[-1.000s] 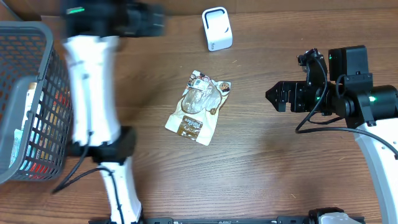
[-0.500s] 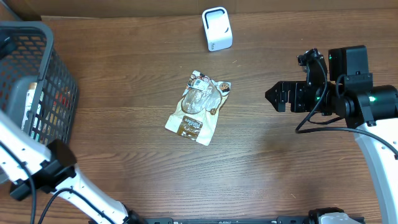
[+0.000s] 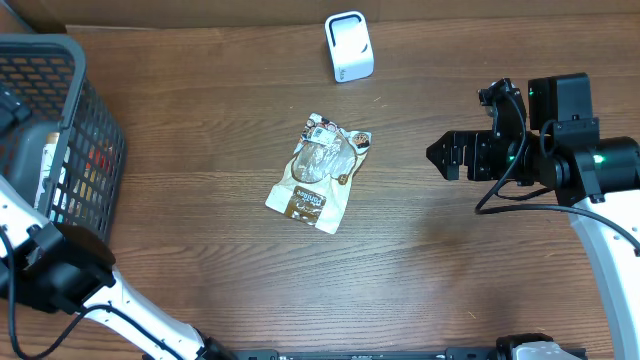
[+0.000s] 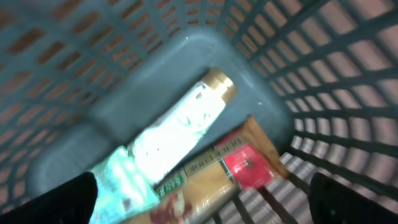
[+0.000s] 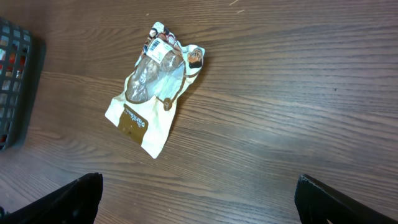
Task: Scan the item barcode
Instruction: 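Reach the left gripper back into the basket and grasp the white tube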
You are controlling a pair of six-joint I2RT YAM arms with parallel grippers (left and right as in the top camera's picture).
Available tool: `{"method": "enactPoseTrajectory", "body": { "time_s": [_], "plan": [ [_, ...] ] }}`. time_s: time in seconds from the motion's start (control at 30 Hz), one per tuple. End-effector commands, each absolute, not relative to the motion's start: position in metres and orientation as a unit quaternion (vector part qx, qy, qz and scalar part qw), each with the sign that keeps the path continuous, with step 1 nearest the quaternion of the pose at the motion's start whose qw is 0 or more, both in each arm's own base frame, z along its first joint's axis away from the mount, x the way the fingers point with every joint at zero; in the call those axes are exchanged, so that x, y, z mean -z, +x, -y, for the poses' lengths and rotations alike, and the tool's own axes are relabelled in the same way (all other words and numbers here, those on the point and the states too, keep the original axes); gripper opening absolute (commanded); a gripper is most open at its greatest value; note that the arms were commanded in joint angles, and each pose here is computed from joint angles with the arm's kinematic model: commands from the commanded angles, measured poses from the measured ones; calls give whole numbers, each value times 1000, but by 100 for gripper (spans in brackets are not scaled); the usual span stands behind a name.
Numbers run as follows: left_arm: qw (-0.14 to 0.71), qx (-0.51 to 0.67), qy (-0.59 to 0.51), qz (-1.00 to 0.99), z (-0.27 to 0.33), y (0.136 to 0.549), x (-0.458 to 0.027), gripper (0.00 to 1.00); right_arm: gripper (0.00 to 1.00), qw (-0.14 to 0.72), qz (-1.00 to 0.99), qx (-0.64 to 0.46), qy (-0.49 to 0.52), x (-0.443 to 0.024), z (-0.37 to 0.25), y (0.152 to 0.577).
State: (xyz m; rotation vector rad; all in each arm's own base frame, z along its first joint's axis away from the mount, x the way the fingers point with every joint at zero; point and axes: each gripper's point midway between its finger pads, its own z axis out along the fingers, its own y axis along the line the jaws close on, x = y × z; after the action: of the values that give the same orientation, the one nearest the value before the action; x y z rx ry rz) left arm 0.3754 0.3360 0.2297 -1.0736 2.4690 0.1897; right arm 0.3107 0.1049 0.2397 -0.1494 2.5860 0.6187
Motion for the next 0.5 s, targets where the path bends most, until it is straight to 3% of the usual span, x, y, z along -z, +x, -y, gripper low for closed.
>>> {"method": "enactPoseTrajectory", "body": {
  "time_s": [0.0, 0.3, 0.47],
  "plan": [
    [188, -83, -318, -926, -339, 381, -192, 95, 100, 253, -938, -227, -64, -250, -107, 314],
    [167, -96, -240, -951, -347, 386, -124, 90, 100, 254, -938, -227, -65, -251, -107, 315],
    [148, -137, -242, -949, -360, 377, -90, 97, 100, 253, -938, -227, -65, -250, -107, 315]
  ]
}}
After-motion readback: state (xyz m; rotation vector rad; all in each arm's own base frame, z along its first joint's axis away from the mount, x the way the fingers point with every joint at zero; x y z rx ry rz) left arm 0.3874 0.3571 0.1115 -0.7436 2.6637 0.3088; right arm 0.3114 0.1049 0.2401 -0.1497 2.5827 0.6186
